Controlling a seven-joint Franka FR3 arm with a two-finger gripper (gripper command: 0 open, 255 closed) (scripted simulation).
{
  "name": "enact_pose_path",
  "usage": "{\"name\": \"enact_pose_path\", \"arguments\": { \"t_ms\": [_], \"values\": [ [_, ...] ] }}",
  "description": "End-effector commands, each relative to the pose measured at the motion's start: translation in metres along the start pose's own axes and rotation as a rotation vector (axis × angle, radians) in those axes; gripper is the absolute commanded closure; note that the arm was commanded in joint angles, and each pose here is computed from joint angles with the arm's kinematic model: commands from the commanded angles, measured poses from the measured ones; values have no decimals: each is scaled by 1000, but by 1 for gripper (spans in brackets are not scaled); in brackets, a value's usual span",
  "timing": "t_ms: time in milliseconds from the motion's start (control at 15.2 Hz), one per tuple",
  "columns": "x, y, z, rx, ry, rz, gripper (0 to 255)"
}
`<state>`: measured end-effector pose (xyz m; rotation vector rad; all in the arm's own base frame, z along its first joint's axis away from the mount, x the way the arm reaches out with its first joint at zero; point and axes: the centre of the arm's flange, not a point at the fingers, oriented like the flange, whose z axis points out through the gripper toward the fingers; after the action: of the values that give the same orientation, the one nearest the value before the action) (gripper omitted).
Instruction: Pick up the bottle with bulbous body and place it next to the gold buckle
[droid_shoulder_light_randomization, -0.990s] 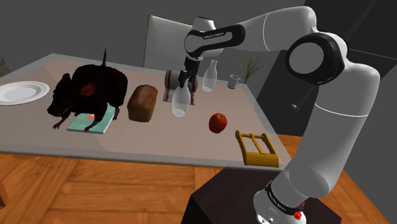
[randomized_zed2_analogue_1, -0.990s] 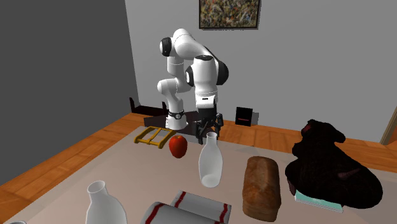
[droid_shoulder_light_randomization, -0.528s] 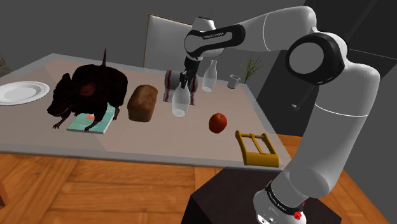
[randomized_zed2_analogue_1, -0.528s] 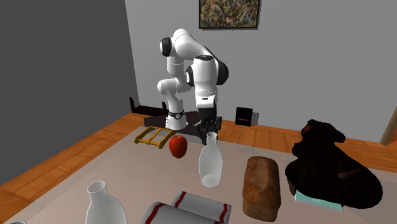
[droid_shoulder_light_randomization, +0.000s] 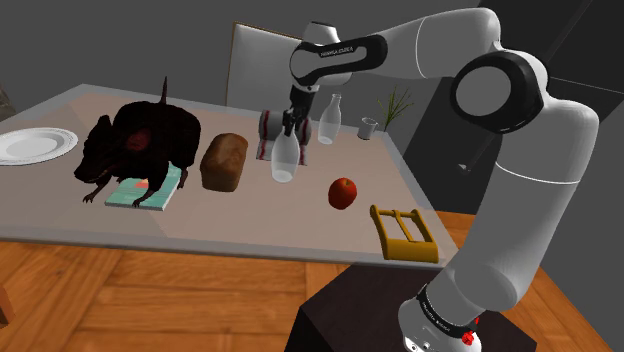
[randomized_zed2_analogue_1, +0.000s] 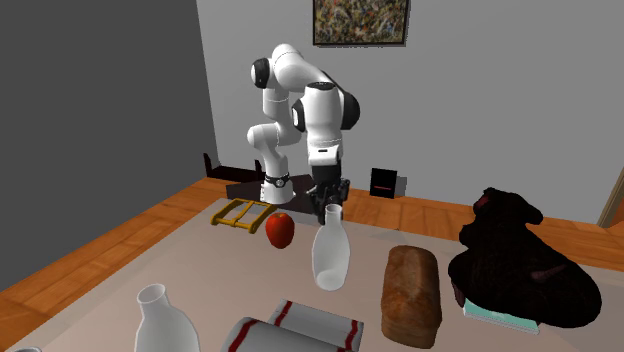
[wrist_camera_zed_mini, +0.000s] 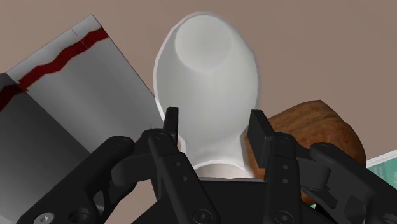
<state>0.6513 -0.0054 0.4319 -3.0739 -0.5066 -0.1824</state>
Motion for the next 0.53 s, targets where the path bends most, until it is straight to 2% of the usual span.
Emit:
{"name": "enact_pose_path", "arguments": {
  "t_ms": [0, 462],
  "values": [
    [0, 1, -10, 0, 1, 0, 255],
    [5, 1, -47, 0, 1, 0, 255]
  ]
}}
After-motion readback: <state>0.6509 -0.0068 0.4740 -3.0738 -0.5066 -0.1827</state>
